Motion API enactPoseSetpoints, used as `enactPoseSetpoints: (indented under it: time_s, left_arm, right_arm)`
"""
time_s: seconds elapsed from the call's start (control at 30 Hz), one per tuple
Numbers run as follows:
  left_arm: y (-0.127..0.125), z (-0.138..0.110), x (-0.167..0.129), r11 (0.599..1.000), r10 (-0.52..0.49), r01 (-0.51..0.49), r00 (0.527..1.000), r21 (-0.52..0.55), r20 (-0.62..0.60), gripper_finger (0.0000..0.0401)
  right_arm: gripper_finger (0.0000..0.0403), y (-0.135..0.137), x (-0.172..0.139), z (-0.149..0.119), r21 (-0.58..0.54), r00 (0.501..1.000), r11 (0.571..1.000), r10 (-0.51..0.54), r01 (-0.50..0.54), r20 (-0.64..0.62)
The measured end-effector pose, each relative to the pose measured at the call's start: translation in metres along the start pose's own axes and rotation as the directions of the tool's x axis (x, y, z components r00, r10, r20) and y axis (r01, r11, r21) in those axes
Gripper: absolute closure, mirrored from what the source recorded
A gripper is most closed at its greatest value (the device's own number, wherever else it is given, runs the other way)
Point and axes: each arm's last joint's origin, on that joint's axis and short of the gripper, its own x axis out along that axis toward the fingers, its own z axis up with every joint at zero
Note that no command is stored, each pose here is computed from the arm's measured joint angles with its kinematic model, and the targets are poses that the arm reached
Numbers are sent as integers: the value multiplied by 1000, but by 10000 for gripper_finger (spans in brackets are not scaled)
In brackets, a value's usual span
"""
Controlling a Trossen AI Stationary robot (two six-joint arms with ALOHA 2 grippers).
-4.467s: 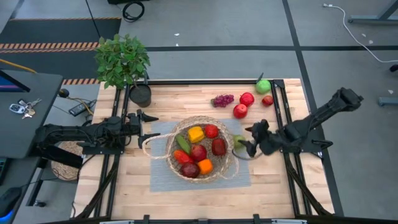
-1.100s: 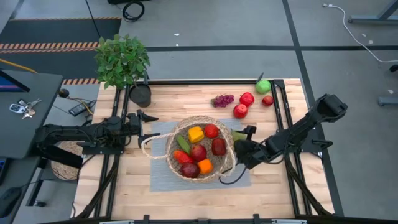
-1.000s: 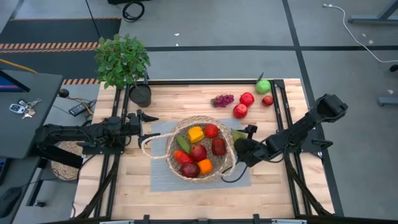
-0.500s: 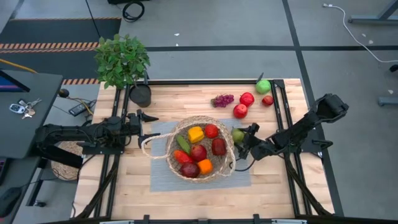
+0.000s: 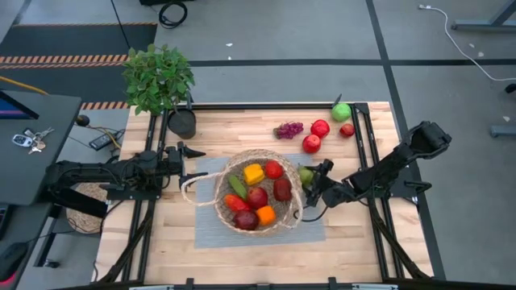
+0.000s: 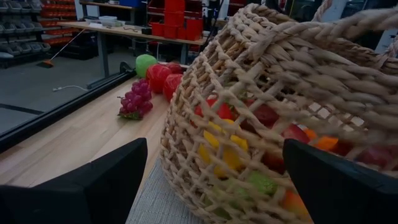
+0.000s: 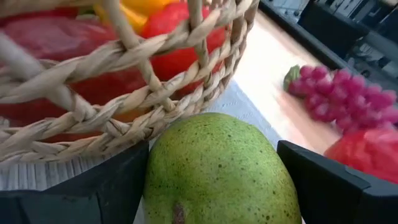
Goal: Build produce basket
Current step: Put the pear into the basket
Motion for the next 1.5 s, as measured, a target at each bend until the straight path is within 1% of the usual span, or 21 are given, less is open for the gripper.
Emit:
enactPoseSetpoints:
  time_s: [0.17,0.27,0.33,0.43,0.5,0.53,0.6,0.67,0.73,0.8,0.87,0.97,1.07,1.1,1.17,1.3,1.37,1.43,1.5]
  left_arm:
    - [0,0,0,1000,0,0,1000,0,0,19]
    - [0,0,0,1000,0,0,1000,0,0,19]
    - [0,0,0,1000,0,0,1000,0,0,19]
    - [0,0,0,1000,0,0,1000,0,-1,19]
    - [0,0,0,1000,0,0,1000,-1,0,19]
    - [0,0,0,1000,0,0,1000,0,0,19]
    - [0,0,0,1000,0,0,1000,0,0,19]
    - [0,0,0,1000,0,0,1000,0,0,19]
    - [0,0,0,1000,0,0,1000,0,0,19]
    - [0,0,0,1000,0,0,1000,-1,0,19]
    - [0,0,0,1000,0,0,1000,0,0,19]
    - [0,0,0,1000,0,0,1000,0,0,19]
    - [0,0,0,1000,0,0,1000,-1,0,19]
    - [0,0,0,1000,0,0,1000,0,0,19]
    - [0,0,0,1000,0,0,1000,0,0,19]
    - [0,0,0,1000,0,0,1000,0,0,19]
    - [0,0,0,1000,0,0,1000,-1,0,19]
    - [0,0,0,1000,0,0,1000,0,0,19]
    - [0,0,0,1000,0,0,1000,-1,0,19]
  right_arm:
    - [57,-1,-6,24,-17,996,998,-62,64,59]
    - [57,-6,-13,44,-45,986,991,-123,128,108]
    - [57,-10,-20,63,-27,970,982,-183,189,161]
    - [57,-19,-31,85,-42,940,958,-270,284,207]
    - [57,-26,-41,104,-12,922,948,-305,317,238]
    - [57,-30,-47,114,13,917,949,-308,315,254]
    - [57,-38,-57,132,49,916,959,-283,281,285]
    - [57,-46,-70,153,109,913,970,-243,219,328]
    - [57,-55,-83,173,168,905,977,-190,135,381]
    - [57,-60,-93,190,191,890,981,-102,17,444]
    - [57,-63,-101,204,200,867,975,-17,-96,498]
    - [57,-68,-112,223,251,822,939,53,-234,567]
    - [57,-72,-119,234,319,770,883,72,-345,634]
    - [57,-73,-121,236,331,757,871,68,-363,650]
    - [57,-75,-123,238,341,742,861,59,-376,668]
    - [57,-73,-121,237,343,745,860,64,-379,664]
    - [57,-69,-120,238,335,732,851,83,-405,676]
    - [57,-62,-119,241,306,693,828,131,-470,709]
    - [57,-53,-118,245,282,638,797,162,-534,752]
